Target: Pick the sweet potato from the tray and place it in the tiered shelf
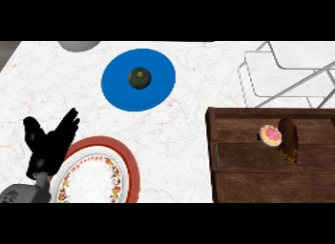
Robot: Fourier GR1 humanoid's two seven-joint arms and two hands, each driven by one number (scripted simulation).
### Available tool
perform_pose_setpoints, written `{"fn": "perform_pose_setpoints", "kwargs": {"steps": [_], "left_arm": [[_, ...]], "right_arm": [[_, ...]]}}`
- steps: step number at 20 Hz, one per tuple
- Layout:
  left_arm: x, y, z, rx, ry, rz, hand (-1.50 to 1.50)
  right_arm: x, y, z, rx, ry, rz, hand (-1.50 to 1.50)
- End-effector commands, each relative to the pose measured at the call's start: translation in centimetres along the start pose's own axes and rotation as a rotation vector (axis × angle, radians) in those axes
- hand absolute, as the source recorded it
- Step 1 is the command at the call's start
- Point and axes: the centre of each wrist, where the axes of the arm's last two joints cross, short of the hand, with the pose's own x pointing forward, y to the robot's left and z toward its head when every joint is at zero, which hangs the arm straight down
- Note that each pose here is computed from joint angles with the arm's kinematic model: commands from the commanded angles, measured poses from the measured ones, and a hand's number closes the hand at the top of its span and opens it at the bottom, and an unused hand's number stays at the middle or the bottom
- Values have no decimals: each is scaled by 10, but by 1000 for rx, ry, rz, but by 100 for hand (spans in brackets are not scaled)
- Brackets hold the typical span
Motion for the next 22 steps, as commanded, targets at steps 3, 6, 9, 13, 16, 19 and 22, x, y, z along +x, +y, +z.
{"fn": "perform_pose_setpoints", "kwargs": {"steps": [3, 6, 9, 13, 16, 19, 22], "left_arm": [[-1, -14, -4, -28, 27, 4, 0], [0, -12, 3, -17, 52, 10, 0], [-7, -16, -3, -29, 55, 4, 0], [-15, -18, -5, -7, 42, 15, 0], [-15, -1, 9, -14, 49, 4, 0], [-8, 11, 6, 3, 50, 1, 0], [-19, -2, 6, 4, 51, 1, 0]], "right_arm": [[44, 17, -10, -77, 134, 86, -150], [32, 44, -25, -34, 196, 138, -150], [51, 55, -24, 9, 228, 147, -150], [53, 76, -41, 40, 228, 213, -150], [54, 85, -52, 61, 284, 265, -150], [50, 91, -58, 27, 319, 266, -150], [49, 118, -56, 10, 311, 291, -150]]}}
